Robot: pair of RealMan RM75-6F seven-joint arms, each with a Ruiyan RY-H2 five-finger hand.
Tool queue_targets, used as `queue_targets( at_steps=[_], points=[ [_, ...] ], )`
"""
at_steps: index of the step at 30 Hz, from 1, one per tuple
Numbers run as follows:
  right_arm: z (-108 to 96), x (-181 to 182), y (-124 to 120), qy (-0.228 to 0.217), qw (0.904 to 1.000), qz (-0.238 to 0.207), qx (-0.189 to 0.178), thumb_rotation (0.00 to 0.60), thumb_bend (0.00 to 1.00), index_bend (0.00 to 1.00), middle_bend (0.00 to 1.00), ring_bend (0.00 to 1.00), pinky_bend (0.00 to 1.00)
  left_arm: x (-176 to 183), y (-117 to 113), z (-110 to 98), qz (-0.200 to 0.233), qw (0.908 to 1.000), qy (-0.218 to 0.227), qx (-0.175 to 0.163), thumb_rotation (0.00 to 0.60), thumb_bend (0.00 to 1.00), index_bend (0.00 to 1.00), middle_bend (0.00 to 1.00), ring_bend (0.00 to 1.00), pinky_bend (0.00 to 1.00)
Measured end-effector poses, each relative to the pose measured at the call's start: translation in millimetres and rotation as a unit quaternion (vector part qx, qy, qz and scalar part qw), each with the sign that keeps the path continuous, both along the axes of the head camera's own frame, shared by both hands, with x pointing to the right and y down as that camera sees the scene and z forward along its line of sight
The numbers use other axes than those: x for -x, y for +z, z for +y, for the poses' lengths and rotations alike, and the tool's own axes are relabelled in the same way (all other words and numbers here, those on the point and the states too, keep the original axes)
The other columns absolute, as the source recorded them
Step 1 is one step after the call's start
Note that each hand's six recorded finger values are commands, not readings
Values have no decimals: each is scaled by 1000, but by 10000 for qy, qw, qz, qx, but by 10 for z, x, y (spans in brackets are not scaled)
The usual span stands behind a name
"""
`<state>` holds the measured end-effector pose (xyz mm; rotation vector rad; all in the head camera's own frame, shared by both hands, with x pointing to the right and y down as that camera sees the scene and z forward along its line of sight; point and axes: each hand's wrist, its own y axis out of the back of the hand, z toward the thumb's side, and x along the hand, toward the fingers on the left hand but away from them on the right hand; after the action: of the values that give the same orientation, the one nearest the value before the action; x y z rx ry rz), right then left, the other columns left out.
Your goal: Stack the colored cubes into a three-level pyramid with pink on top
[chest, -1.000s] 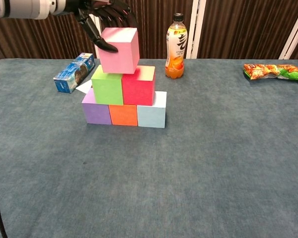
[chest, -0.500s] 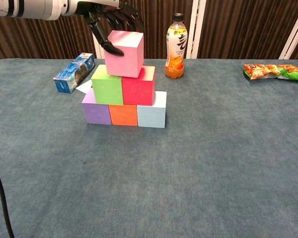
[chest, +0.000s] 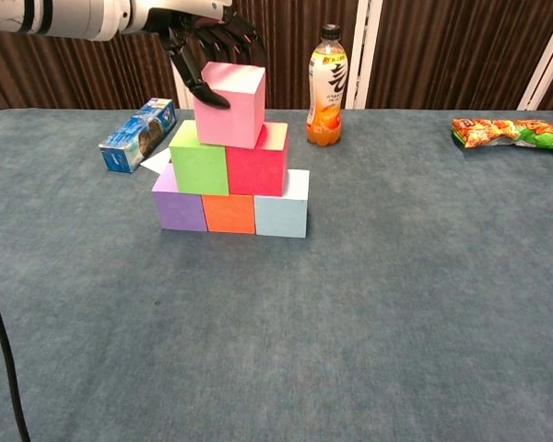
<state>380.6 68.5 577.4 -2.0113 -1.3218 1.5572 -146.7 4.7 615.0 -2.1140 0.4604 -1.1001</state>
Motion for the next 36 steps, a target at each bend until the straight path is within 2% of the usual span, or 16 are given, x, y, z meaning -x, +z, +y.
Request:
queue_targets(
  at_steps=[13,36],
  points=[
    [-7,-31,4,30,10000,11,8,600,284,256,128,0,27,31,15,-34,-18,9996,-251,162,600,306,360,389,346,311],
    [1,-69,33,54,10000,6,62,600,284,254,128,0,27,36,-4,0,-125,9993,-337,113,600,305,357,382,346,306]
  ],
)
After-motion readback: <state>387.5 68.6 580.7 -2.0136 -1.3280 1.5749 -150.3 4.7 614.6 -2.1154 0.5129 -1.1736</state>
